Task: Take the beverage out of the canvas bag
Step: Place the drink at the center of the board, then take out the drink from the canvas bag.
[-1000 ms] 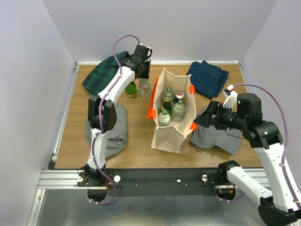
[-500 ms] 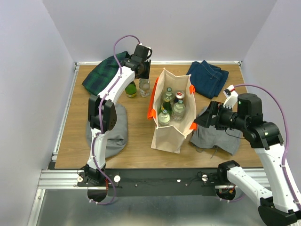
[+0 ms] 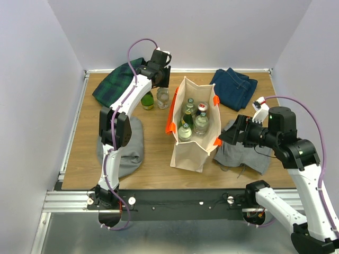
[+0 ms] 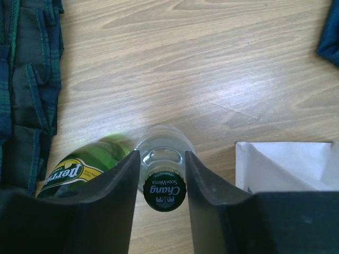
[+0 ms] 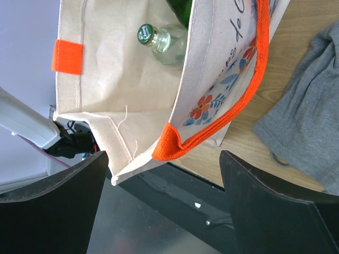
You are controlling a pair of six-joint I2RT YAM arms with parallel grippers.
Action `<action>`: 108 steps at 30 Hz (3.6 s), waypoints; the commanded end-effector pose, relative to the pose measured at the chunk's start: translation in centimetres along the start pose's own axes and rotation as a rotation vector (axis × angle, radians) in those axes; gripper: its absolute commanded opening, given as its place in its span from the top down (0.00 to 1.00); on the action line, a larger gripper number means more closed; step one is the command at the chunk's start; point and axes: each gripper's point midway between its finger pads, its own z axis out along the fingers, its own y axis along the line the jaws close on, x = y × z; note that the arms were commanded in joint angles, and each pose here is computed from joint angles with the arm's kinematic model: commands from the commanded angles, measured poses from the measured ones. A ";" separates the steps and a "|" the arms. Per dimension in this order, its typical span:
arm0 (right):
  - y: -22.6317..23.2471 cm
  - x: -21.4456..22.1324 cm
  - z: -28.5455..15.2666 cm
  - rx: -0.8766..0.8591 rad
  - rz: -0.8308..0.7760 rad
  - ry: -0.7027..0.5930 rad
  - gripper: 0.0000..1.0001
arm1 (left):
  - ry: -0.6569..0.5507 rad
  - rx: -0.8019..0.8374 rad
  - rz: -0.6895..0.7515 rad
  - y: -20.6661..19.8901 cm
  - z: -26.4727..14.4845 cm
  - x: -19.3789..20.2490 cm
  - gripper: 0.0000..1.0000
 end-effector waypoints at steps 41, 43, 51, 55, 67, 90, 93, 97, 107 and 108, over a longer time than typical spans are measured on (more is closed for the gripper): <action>-0.4 -2.5 1.3 0.061 0.020 -0.018 0.06 | -0.309 0.389 0.005 -5.3 -23.7 -5.5 0.21; -0.5 -3.0 1.3 0.081 0.037 -0.024 0.06 | -0.276 0.432 0.008 -5.9 -24.3 -4.8 0.39; 0.2 -3.2 0.6 0.095 0.144 -0.030 0.06 | -0.176 0.553 0.030 -10.1 -28.2 -2.4 0.60; 0.8 -3.0 0.4 0.079 0.173 -0.005 0.06 | -0.083 0.557 0.071 -11.9 -29.8 -0.1 0.52; -0.2 -3.6 1.3 0.120 0.155 0.000 0.06 | 0.083 0.491 0.175 -13.9 -26.8 6.0 0.43; 0.5 -5.3 3.5 0.082 0.139 0.028 0.06 | 0.255 0.333 0.226 -14.5 -19.9 11.5 0.40; 0.5 -5.5 3.1 0.094 0.142 0.016 0.06 | 0.278 0.303 0.238 -13.9 -19.4 12.8 0.40; 0.4 -5.5 2.8 0.106 0.154 0.004 0.06 | 0.278 0.296 0.231 -13.8 -18.6 13.6 0.41; 0.4 -5.5 2.3 0.120 0.172 -0.001 0.06 | 0.284 0.270 0.198 -14.2 -16.1 14.6 0.41; 0.4 -5.4 2.3 0.122 0.173 0.001 0.06 | 0.283 0.279 0.195 -14.5 -16.2 14.4 0.41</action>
